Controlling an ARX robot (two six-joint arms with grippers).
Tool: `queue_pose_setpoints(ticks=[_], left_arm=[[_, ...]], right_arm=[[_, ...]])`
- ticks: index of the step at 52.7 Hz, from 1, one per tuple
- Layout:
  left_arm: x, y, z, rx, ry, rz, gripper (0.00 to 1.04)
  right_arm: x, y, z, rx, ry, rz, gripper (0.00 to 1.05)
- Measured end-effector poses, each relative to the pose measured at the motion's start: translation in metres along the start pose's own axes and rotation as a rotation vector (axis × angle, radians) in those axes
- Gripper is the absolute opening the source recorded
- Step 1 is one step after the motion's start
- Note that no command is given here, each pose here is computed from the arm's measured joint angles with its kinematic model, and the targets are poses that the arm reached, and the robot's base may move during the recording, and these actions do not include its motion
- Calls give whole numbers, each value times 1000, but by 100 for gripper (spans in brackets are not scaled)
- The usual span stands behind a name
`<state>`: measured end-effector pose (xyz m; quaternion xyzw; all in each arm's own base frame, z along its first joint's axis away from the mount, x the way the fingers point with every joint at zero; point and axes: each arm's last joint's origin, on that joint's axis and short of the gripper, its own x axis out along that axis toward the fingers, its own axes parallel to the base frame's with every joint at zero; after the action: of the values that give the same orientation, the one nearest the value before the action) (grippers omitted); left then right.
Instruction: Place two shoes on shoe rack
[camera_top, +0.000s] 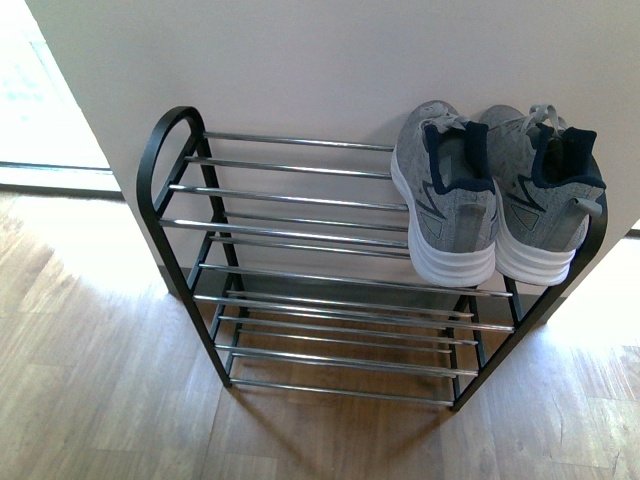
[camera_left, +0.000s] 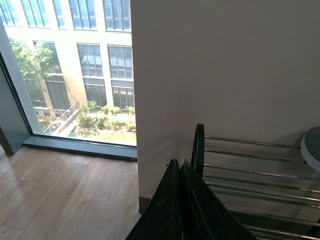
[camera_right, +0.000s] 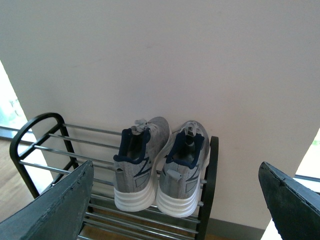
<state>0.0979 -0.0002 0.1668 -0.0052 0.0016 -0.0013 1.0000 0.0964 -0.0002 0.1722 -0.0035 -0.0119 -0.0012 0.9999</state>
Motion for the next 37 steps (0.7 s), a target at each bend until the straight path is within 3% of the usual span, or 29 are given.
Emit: queue_pose_setpoints(ticks=[3, 24, 37], left_arm=[[0, 0, 0, 0, 0, 0, 10], [0, 0, 0, 0, 0, 0, 96], [0, 0, 0, 2, 0, 3, 95]], right_arm=[[0, 0, 0, 0, 0, 0, 95], [0, 0, 0, 0, 0, 0, 96], [0, 0, 0, 0, 0, 4, 96]])
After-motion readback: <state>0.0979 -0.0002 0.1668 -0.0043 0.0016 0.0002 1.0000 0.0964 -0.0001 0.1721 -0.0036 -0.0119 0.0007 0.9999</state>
